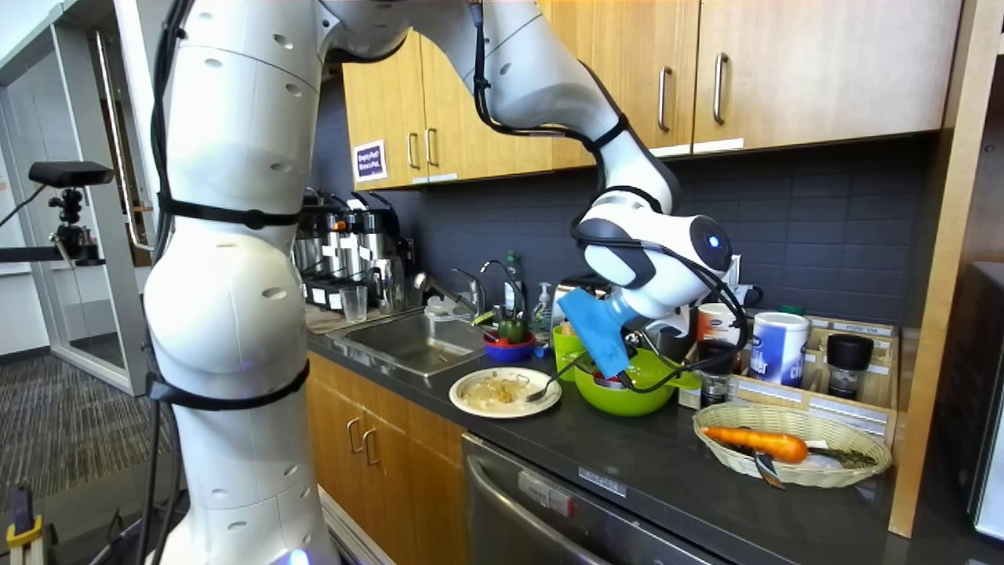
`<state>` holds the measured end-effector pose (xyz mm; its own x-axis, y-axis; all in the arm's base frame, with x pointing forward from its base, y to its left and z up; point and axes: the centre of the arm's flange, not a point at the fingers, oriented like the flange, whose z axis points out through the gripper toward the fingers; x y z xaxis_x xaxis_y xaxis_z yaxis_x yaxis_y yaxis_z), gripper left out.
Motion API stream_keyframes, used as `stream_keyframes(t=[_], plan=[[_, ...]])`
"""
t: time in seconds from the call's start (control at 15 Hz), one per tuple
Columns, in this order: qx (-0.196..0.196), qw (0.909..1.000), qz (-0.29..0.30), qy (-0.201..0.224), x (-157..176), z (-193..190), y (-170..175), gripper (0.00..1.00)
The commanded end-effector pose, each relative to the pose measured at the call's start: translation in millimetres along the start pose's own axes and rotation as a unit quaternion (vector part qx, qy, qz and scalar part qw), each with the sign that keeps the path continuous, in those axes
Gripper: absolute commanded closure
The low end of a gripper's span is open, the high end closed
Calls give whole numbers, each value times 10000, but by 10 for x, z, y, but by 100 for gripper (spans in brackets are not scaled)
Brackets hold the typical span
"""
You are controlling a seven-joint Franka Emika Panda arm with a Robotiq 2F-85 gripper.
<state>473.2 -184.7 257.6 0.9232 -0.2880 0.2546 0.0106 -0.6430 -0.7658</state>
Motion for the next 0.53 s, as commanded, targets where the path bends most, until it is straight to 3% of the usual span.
stream_keyframes(t=[0.0, 0.27, 0.47], plan=[[36, 9999, -13, 99, -11, -4, -53, 0], [46, 10000, -10, 72, -15, 24, -52, 0], [51, 10000, -15, 32, -17, 62, -60, 9]])
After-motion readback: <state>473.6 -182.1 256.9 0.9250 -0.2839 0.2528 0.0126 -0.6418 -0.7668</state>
